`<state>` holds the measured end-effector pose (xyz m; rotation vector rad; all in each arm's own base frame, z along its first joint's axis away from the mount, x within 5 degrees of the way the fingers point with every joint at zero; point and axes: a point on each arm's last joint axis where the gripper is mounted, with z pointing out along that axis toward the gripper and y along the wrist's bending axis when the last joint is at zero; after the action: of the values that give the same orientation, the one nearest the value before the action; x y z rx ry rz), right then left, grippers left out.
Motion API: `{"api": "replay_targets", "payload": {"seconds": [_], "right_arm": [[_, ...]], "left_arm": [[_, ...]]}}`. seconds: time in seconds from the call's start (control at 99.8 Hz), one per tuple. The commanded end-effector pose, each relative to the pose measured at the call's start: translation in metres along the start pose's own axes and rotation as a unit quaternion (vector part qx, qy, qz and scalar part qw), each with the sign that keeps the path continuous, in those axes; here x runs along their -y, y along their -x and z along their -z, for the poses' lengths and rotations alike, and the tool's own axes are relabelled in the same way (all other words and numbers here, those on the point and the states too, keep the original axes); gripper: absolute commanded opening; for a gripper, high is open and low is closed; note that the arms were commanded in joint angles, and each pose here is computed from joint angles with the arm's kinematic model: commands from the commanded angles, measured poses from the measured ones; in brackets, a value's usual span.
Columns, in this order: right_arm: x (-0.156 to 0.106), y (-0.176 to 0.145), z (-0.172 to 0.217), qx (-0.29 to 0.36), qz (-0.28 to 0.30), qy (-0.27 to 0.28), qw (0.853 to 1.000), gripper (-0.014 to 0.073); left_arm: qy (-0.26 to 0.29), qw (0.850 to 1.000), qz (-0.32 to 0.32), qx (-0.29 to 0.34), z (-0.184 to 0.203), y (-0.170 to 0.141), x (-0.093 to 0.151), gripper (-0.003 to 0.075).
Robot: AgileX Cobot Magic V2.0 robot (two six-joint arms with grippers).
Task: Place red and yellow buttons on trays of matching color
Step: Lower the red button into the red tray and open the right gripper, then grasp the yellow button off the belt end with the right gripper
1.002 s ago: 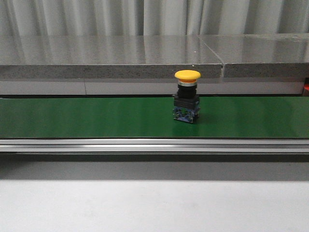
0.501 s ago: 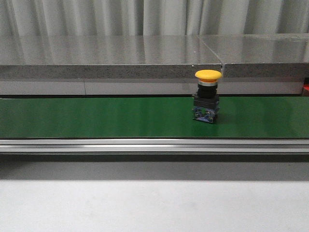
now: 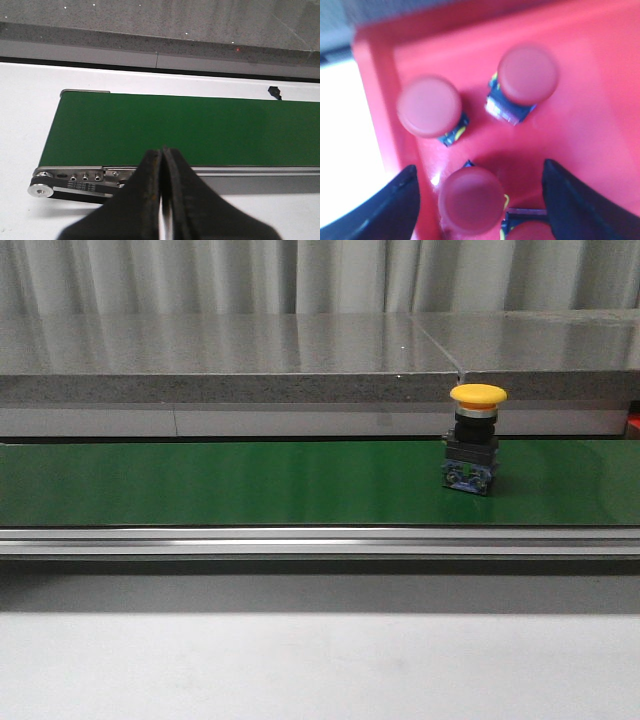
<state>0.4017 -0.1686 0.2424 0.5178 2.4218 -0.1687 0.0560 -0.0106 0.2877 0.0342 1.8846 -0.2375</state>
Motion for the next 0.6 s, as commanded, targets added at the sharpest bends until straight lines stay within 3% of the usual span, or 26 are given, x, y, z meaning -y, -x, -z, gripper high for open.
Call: {"api": "replay_targets", "payload": {"seconds": [0.0,0.331,0.591], "right_arm": [[0.003,0.028,0.053,0.083,0.003,-0.001,0.997,0.0521],[0.002,0.029,0.129,0.106,0.022,-0.003,0.994,0.0521],[-0.015,-0.008,0.164,0.085,0.053,0.015,0.995,0.0521]], "left_arm": [[-0.013,0.999,0.003,0.04,0.002,0.014,0.003,-0.0019],[-0.013,0.999,0.003,0.04,0.002,0.014,0.003,-0.0019],[-0.013,0.999,0.003,0.04,0.002,0.014,0.003,-0.0019]]}}
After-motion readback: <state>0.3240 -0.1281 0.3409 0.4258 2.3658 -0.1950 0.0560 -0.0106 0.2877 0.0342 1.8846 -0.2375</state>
